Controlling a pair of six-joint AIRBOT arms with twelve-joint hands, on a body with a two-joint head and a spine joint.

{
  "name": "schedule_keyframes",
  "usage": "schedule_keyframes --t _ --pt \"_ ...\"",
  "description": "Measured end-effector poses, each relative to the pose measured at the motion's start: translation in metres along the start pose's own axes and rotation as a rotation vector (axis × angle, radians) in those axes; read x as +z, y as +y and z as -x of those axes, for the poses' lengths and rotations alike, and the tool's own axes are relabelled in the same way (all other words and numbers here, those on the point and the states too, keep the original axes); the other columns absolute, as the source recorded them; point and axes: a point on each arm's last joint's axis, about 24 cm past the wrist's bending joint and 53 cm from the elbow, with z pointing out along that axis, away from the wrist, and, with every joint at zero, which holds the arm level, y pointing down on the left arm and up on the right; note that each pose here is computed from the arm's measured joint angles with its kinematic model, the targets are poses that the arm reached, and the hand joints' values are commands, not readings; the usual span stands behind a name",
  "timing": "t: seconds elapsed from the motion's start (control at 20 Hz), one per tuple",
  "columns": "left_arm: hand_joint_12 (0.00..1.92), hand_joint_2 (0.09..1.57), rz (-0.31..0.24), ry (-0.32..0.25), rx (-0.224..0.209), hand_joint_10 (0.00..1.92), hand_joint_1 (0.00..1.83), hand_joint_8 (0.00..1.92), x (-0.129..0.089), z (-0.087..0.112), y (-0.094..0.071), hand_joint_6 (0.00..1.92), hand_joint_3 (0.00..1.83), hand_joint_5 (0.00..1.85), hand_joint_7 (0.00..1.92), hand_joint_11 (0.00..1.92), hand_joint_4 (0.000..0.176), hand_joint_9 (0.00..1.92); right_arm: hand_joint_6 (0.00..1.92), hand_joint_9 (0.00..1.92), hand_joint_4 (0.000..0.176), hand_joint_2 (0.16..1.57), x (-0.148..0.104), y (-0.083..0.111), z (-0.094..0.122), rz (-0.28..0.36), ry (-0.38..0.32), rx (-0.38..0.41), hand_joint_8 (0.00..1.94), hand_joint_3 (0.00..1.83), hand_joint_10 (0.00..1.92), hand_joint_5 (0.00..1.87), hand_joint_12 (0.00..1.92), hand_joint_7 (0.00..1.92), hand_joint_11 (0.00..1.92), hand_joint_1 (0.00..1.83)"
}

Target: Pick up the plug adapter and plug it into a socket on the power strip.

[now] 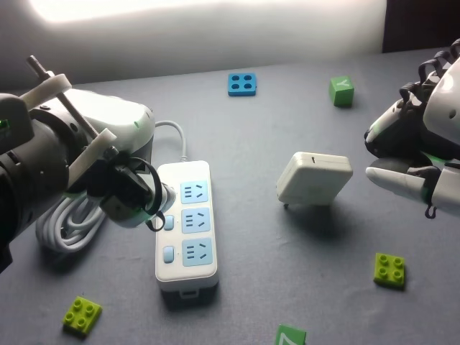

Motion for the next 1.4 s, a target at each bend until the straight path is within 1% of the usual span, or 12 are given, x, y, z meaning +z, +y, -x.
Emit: schedule_keyframes --t 0.1,0.3,0.45,0.55,0.65,0.75,0.85,0.9,1.1,1.2,1.25,1.4 --pt "0.28 1.2 0.003 -0.001 0.0 0.01 0.0 0.01 0.0 0.0 0.001 0.01 0.01 0.07 0.08 0.0 0.0 0.07 0.0 0.08 0.0 1.13 0.0 -0.001 -0.001 -0.004 0.003 -0.005 0.0 0.0 0.0 0.08 0.17 0.09 0.0 0.09" --pt "0.32 1.21 0.005 -0.005 -0.001 0.0 0.0 0.0 -0.002 -0.001 0.002 0.0 0.0 0.09 0.1 0.0 0.0 0.09 0.0 0.08 0.0 1.22 0.0 -0.003 -0.002 -0.014 0.017 0.0 0.0 0.01 0.0 0.09 0.24 0.09 0.0 0.34" --pt "0.23 1.21 0.018 0.04 -0.01 0.0 0.0 0.0 -0.011 -0.022 0.003 0.0 0.0 0.07 0.07 0.0 0.0 0.06 0.0 0.06 0.0 1.27 0.004 -0.012 -0.005 -0.071 0.05 0.065 0.0 0.01 0.0 0.04 0.21 0.05 0.0 0.49" --pt "0.27 1.2 0.007 0.065 0.0 0.0 0.0 0.0 -0.017 -0.035 -0.001 0.0 0.0 0.07 0.07 0.0 0.0 0.07 0.01 0.08 0.0 1.23 0.013 -0.016 -0.008 -0.1 0.093 0.101 0.0 0.0 0.0 0.06 0.23 0.07 0.0 0.71" --pt "0.31 1.2 0.001 0.075 -0.005 0.01 0.0 0.01 -0.022 -0.042 -0.003 0.01 0.0 0.1 0.1 0.0 0.0 0.09 0.01 0.07 0.0 1.2 0.021 -0.021 -0.013 -0.119 0.133 0.171 0.0 0.0 0.0 0.07 0.23 0.06 0.0 0.88" --pt "0.34 1.21 0.019 0.087 -0.018 0.01 0.0 0.01 -0.025 -0.05 0.0 0.0 0.0 0.1 0.11 0.0 0.0 0.11 0.01 0.07 0.0 1.19 0.032 -0.032 -0.02 -0.149 0.178 0.291 0.0 0.0 0.0 0.1 0.27 0.07 0.0 0.95" --pt "0.35 1.21 0.033 0.102 -0.009 0.0 0.0 0.0 -0.025 -0.058 0.0 0.0 0.0 0.1 0.11 0.0 0.0 0.11 0.0 0.05 0.0 1.21 0.042 -0.045 -0.027 -0.175 0.208 0.359 0.0 0.0 0.0 0.08 0.24 0.04 0.0 0.96" --pt "0.38 1.21 0.027 0.108 -0.003 0.01 0.0 0.0 -0.024 -0.064 -0.005 0.0 0.0 0.11 0.11 0.0 0.0 0.12 0.0 0.06 0.0 1.22 0.05 -0.05 -0.028 -0.181 0.212 0.392 0.0 0.0 0.0 0.09 0.32 0.05 0.0 0.93" --pt "0.41 1.2 0.011 0.163 -0.03 0.0 0.0 0.0 -0.023 -0.091 -0.02 0.0 0.0 0.13 0.12 0.0 0.0 0.14 0.01 0.08 0.0 1.2 0.075 -0.066 -0.035 -0.219 0.226 0.56 0.0 0.0 0.0 0.14 0.35 0.08 0.0 0.98" --pt "0.47 1.2 0.013 0.168 -0.04 0.01 0.0 0.01 -0.023 -0.1 -0.022 0.01 0.0 0.17 0.14 0.0 0.0 0.16 0.0 0.11 0.0 1.2 0.084 -0.077 -0.042 -0.243 0.244 0.586 0.01 0.0 0.01 0.16 0.39 0.12 0.0 0.97" --pt "0.44 1.2 0.018 0.169 -0.04 0.0 0.0 0.0 -0.023 -0.104 -0.022 0.0 0.0 0.16 0.13 0.0 0.0 0.15 0.0 0.08 0.0 1.23 0.088 -0.082 -0.045 -0.253 0.247 0.596 0.0 0.01 0.0 0.12 0.31 0.08 0.0 0.93" --pt "0.43 1.2 0.042 0.199 -0.071 0.0 0.0 0.0 -0.025 -0.121 -0.015 0.0 0.0 0.14 0.13 0.0 0.0 0.14 0.01 0.11 0.0 1.21 0.099 -0.089 -0.053 -0.275 0.266 0.646 0.01 0.0 0.01 0.16 0.42 0.12 0.0 0.99"
